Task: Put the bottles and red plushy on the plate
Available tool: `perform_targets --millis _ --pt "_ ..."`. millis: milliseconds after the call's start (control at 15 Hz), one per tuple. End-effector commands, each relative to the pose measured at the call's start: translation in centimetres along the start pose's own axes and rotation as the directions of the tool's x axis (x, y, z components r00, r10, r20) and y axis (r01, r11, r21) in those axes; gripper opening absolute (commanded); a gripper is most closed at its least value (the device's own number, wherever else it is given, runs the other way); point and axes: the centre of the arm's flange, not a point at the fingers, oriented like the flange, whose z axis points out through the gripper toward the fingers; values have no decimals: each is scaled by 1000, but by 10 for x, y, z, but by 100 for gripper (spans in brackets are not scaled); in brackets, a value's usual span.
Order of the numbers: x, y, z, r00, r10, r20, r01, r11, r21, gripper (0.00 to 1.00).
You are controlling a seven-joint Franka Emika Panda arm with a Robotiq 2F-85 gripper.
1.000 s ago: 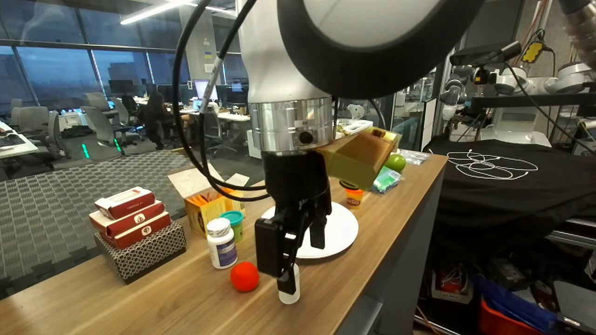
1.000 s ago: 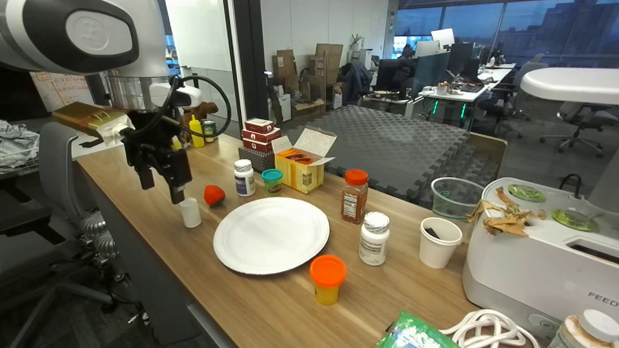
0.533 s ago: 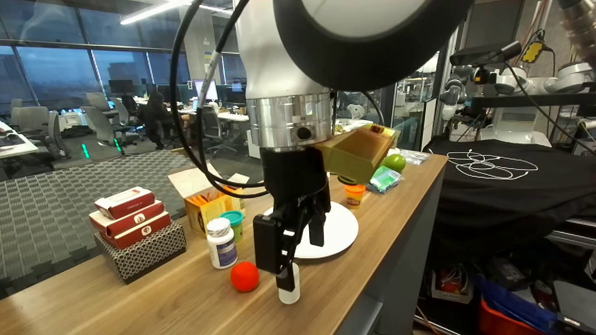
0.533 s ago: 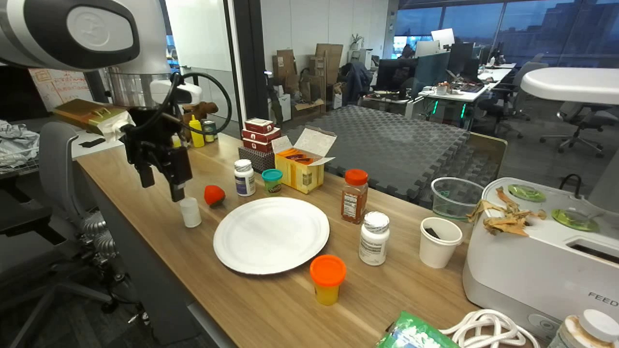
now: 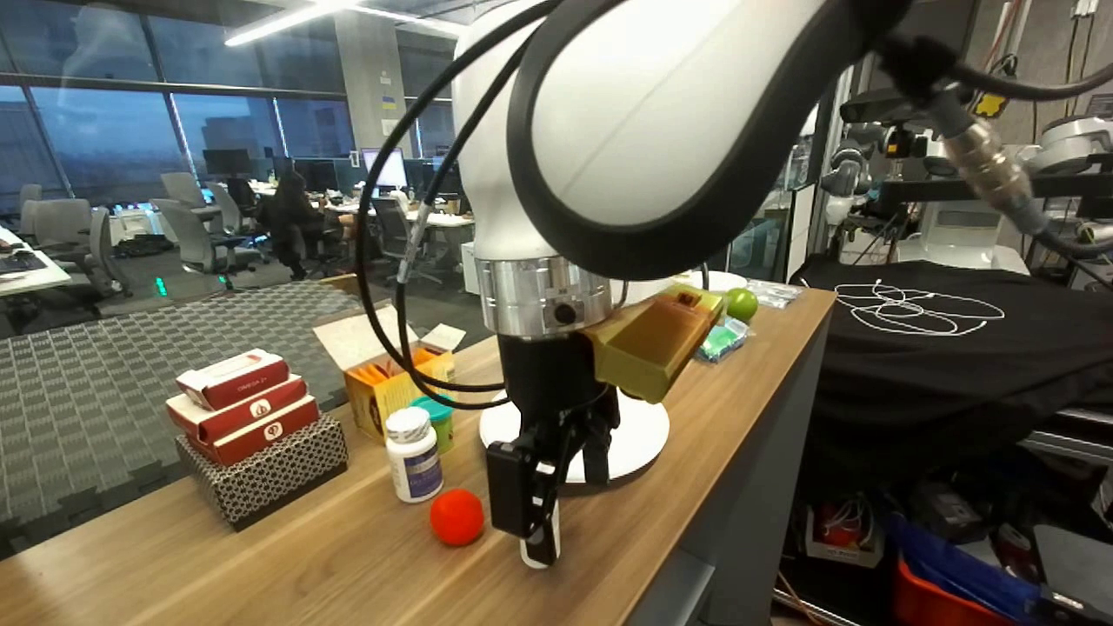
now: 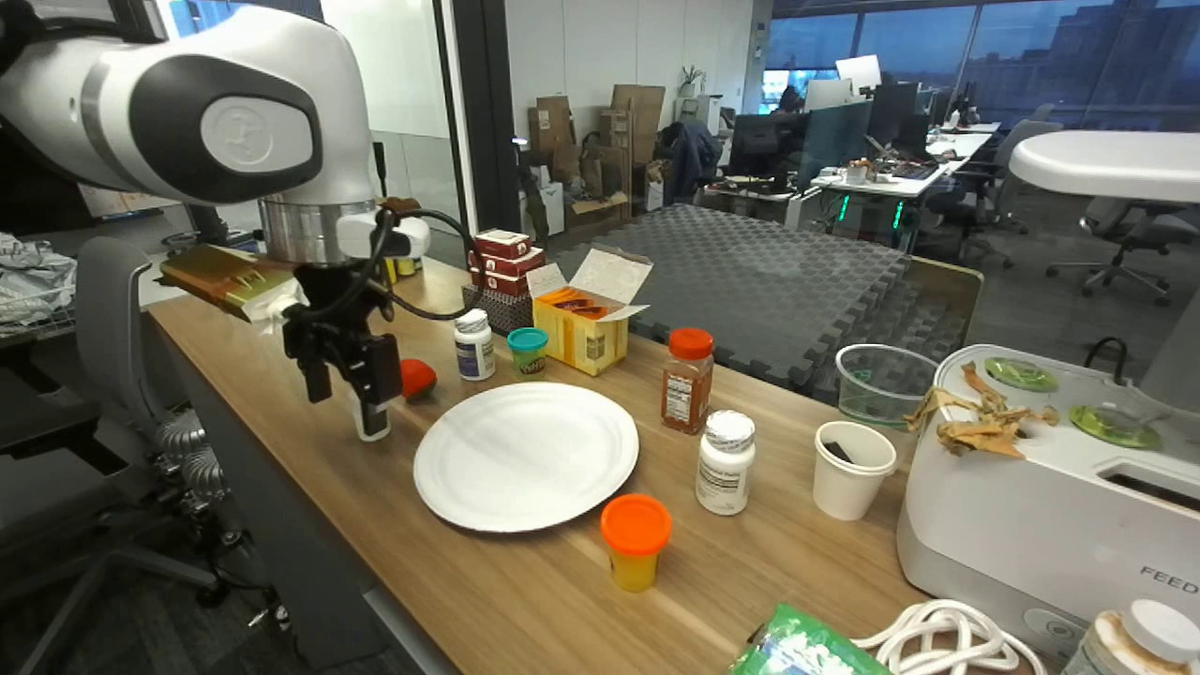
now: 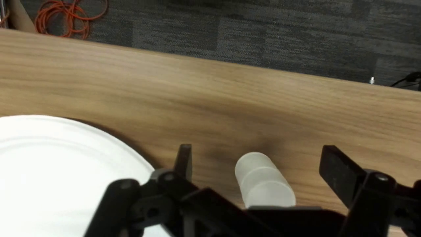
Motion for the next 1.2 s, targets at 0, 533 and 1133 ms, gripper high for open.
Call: perform_targets --millis 0,533,1133 --pt "29 7 5 1000 13 -17 -13 1000 22 73" --pt "27 -5 10 999 2 -35 -1 1000 6 12" --pt "-19 9 -16 998 51 -27 -50 999 19 15"
